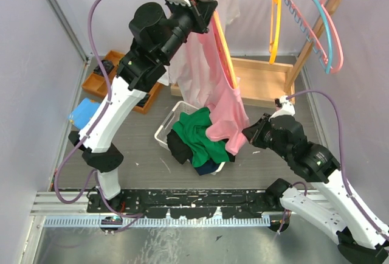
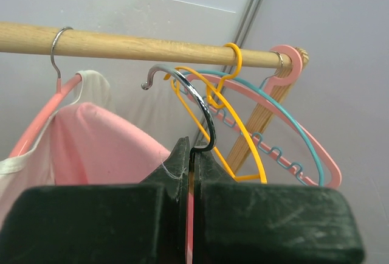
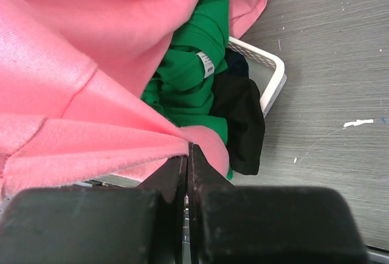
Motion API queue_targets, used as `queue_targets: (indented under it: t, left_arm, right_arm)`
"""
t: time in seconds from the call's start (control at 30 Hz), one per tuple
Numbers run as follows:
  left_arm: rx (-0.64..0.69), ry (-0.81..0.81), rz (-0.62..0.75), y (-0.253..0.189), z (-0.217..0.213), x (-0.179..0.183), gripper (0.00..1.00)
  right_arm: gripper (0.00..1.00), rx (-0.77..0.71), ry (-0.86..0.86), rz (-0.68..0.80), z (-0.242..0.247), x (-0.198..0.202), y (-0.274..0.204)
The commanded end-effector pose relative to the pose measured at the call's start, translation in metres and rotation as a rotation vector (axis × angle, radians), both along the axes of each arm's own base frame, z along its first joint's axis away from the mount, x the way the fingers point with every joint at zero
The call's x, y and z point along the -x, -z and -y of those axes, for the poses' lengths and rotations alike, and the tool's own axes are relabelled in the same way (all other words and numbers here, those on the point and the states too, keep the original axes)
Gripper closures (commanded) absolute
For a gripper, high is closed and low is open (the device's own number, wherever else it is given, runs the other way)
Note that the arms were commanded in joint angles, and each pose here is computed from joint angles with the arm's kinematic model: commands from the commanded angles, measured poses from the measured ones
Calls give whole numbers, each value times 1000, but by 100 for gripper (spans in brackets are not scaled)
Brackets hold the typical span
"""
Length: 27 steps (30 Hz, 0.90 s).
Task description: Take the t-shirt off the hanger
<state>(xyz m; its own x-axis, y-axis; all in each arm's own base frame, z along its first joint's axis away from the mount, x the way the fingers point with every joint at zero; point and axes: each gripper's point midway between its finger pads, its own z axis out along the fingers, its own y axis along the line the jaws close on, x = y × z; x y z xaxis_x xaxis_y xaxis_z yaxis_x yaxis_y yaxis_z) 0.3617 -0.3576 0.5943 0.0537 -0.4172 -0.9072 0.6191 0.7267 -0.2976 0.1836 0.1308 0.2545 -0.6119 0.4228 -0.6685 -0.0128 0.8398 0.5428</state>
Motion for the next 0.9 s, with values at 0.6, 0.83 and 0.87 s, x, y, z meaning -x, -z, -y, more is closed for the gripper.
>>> queue_targets:
  t: [0.6,0.83,0.87]
  left_arm:
    - [318,-18,76,-85,-55,32,100]
    - [376,-37,64,-87,-55,26,100]
    - [381,-40,62,-87,-56,25,100]
  right_arm:
    - [99,43,33,-28,4,-5,34]
    - [99,73,29,-34,7,-5,40]
    - [99,74,28,-31,7,-5,40]
